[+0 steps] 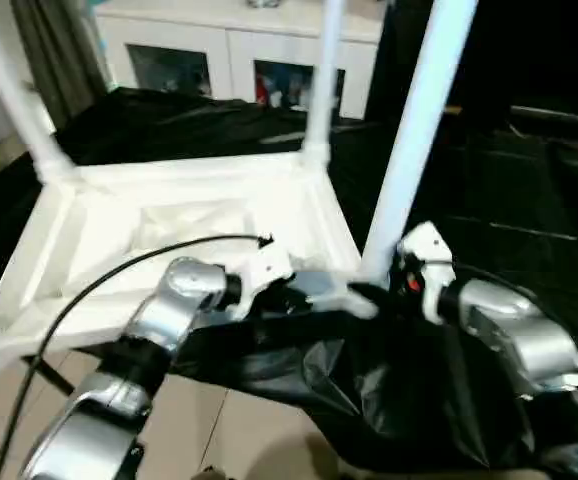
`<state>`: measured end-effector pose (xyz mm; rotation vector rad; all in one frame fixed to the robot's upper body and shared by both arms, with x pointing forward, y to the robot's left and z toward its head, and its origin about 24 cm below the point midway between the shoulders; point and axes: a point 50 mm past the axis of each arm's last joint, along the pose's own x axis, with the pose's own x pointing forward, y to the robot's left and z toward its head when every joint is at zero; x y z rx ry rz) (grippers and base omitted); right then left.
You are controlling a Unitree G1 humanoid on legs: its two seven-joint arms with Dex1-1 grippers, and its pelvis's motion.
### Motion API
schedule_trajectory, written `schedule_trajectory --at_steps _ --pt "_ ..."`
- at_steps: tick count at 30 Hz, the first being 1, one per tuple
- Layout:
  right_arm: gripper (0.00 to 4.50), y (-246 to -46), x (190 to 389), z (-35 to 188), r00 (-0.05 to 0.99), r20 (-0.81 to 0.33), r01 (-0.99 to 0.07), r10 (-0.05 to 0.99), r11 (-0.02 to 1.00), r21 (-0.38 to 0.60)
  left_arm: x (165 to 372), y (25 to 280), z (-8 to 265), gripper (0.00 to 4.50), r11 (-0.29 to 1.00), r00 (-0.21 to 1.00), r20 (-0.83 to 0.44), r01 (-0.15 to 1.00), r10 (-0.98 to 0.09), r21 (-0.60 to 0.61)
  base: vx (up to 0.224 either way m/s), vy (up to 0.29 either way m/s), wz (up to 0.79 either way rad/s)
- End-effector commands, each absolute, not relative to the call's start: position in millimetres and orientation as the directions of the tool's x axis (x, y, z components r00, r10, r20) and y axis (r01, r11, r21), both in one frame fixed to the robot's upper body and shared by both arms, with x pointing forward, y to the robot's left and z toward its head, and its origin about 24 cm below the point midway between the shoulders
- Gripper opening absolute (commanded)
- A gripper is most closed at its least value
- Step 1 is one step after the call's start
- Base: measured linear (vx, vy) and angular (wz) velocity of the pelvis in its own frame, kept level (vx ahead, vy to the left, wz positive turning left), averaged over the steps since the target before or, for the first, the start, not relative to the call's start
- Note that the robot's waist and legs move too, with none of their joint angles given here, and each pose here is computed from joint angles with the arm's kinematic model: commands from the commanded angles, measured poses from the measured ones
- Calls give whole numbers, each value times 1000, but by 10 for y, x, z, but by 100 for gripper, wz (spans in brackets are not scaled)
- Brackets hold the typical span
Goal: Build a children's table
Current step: Rotate leg to tighten
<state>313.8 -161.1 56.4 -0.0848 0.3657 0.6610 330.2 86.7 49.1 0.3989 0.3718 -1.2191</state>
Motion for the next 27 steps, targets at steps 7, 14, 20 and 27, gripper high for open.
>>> schedule_trajectory --at_steps 7,14,20,27 --pt "267 -1191 3346 229 886 -402 -196 232 972 128 3598 377 666 0 587 586 -402 798 -704 136 0 0 0" --pt "302 -1028 3412 306 903 -366 -185 225 973 140 3603 294 694 0 567 572 -389 811 -722 142 0 0 0" --pt "370 -1096 3455 438 916 -294 -238 272 960 147 3557 312 691 0 491 506 -362 860 -783 140 0 0 0" --pt "430 -1364 3345 615 848 -297 -455 440 890 19 3523 470 699 0 402 431 -366 902 -825 156 0 0 0"
